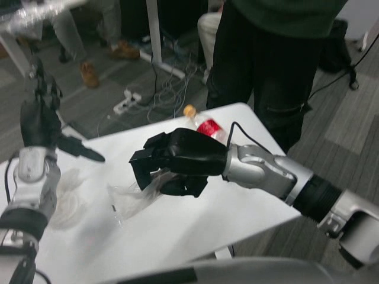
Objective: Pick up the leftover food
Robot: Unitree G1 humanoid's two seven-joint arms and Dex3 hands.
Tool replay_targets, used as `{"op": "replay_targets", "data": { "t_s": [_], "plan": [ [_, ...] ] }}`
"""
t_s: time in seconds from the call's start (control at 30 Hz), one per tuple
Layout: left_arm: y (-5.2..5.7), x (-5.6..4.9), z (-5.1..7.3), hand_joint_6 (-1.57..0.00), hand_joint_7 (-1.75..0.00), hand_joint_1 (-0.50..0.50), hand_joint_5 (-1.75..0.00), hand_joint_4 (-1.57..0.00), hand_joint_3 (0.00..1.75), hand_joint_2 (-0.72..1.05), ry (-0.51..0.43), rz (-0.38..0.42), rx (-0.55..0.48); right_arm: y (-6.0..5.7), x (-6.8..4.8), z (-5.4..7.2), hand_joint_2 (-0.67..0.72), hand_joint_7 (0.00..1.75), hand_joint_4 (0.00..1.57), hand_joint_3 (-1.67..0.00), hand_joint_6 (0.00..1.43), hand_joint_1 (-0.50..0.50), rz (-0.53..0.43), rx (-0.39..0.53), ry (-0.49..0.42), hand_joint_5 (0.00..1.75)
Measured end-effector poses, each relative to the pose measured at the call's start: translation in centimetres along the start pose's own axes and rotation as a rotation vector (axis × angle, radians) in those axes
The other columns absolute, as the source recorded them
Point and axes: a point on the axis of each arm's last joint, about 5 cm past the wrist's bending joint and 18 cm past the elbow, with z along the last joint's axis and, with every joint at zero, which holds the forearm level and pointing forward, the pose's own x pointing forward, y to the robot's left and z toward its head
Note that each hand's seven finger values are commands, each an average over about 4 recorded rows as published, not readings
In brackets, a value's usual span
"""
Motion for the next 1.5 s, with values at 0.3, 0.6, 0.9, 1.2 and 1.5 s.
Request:
{"op": "replay_targets", "data": {
  "t_s": [0.3,0.6,0.9,1.2,1.5],
  "plan": [
    [-1.6,-0.3,-0.5,0.00,0.00,-0.50,0.00,0.00,0.00,-0.46,0.016,0.007,-0.062,-3.8,0.3,-1.0,-0.48,1.61,1.34,-1.39,1.00,-0.25,-0.268,-0.022,0.027,1.65],
    [-2.6,-0.8,-0.8,0.00,0.00,-0.50,0.00,0.00,0.00,-0.46,-0.006,-0.003,-0.074,-6.4,-1.2,-2.0,-0.48,1.61,1.37,-1.35,1.03,-0.25,-0.546,0.000,0.065,1.65],
    [-2.8,-1.0,-0.7,0.00,0.00,-0.50,0.00,0.00,0.00,-0.46,-0.069,0.000,-0.081,-6.3,-2.2,-2.9,-0.51,1.61,1.37,-1.35,1.03,-0.25,-0.668,0.094,0.104,1.65],
    [-2.4,-1.3,-0.7,0.00,0.00,-0.50,0.00,0.00,0.00,-0.48,-0.087,-0.009,-0.075,-5.4,-1.6,-2.9,-0.51,1.61,1.37,-1.35,1.03,-0.25,-0.710,0.141,0.101,1.65],
    [-1.6,-1.4,-0.5,0.00,0.00,-0.50,0.00,0.00,0.00,-0.55,-0.106,0.003,-0.059,-4.5,-2.0,-3.3,-0.51,1.61,1.37,-1.35,0.98,-0.25,-0.752,0.168,0.138,1.65]
  ]
}}
